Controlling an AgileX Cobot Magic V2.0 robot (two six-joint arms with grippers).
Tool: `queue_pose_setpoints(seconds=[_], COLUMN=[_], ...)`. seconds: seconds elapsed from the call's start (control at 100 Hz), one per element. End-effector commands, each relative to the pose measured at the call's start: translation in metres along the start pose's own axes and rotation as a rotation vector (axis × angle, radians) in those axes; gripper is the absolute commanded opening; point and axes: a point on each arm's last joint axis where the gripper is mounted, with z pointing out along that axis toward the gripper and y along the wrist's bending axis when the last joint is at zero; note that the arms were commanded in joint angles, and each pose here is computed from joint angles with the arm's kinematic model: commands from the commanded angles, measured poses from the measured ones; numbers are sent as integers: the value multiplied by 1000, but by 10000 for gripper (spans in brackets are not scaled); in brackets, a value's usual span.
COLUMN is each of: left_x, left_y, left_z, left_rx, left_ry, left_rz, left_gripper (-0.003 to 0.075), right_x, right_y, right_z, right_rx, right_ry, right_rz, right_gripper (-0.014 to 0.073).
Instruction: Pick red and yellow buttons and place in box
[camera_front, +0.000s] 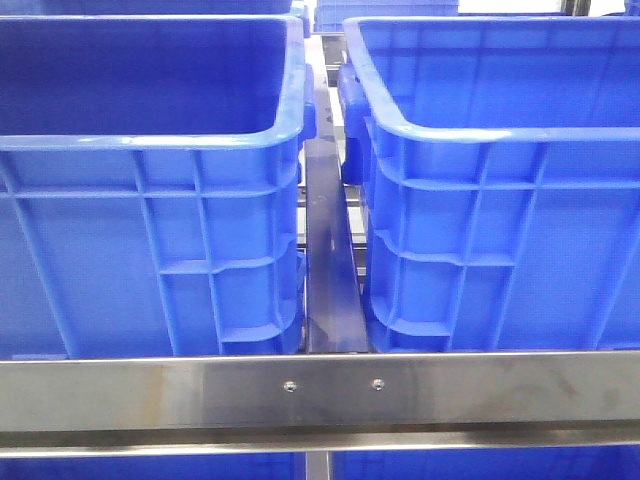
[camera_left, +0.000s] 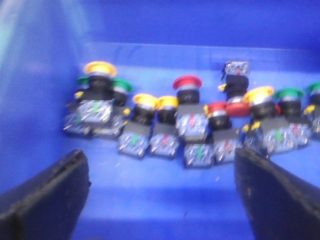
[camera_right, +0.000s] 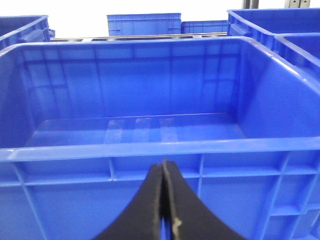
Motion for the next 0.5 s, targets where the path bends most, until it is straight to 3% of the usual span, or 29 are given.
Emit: queue_pose_setpoints(seconds=[0.0,0.24,0.49], left_x=[-29,-53,-59], left_y=[-6,-29,-32], left_z=[6,54,117], left_rx=[29,88,74], left_ry=[-52,160,328], left_rz=[-7,44,63], left_gripper=[587,587,587], right_x=[-14,-14,-14], right_y=[1,1,1], right_z=[-3,-3,-3], right_rx=[-4,-4,-4], right_ry=[-113,-113,-113], right_rz=[-16,-16,-16], right_gripper=[-66,-66,-66])
